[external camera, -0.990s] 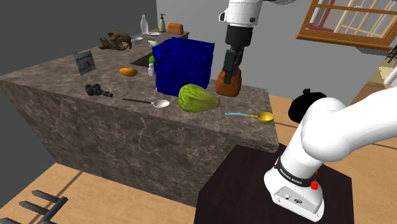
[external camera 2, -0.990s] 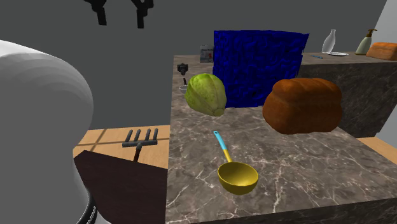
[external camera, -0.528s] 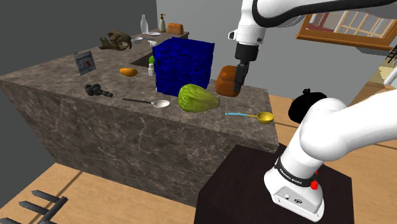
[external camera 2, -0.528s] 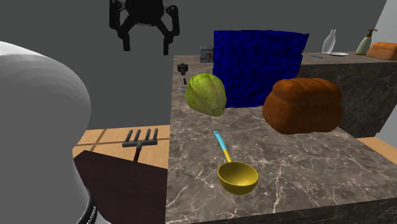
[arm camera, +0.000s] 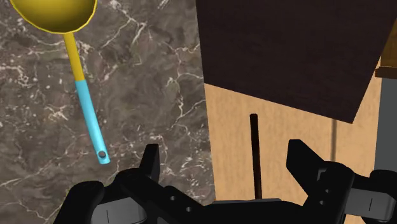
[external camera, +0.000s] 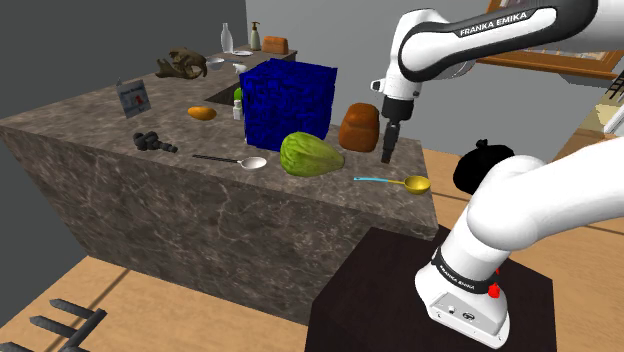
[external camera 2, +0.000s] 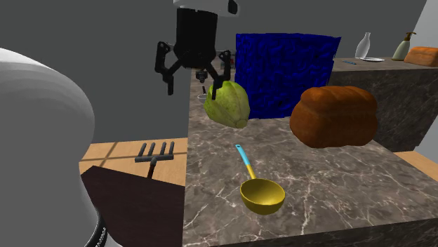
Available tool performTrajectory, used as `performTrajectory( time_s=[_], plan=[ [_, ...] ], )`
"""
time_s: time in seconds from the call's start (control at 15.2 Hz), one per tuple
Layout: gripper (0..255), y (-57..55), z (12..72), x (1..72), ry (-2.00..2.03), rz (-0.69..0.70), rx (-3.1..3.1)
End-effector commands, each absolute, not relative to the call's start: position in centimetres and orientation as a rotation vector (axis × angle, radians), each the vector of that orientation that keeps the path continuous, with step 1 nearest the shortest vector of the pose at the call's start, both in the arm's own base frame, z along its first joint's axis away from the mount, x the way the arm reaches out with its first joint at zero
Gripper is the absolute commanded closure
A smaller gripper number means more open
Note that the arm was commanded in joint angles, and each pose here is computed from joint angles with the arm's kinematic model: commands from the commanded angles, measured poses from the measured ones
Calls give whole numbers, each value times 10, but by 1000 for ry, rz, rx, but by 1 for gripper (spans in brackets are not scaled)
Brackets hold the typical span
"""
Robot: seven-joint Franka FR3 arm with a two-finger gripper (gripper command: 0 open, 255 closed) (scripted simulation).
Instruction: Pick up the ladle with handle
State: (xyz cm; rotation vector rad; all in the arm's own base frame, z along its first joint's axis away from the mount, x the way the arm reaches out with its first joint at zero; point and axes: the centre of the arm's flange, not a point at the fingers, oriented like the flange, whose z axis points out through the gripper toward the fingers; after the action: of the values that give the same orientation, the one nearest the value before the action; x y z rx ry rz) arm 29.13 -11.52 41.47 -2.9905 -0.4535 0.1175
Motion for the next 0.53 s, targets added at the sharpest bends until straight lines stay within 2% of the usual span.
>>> performTrajectory(
  time_s=[0.0, 0.46],
  plan=[
    [0, -136, 398, 288, -472, 124, -2983],
    [0, -205, 334, 278, -525, 148, -2953]
  ],
)
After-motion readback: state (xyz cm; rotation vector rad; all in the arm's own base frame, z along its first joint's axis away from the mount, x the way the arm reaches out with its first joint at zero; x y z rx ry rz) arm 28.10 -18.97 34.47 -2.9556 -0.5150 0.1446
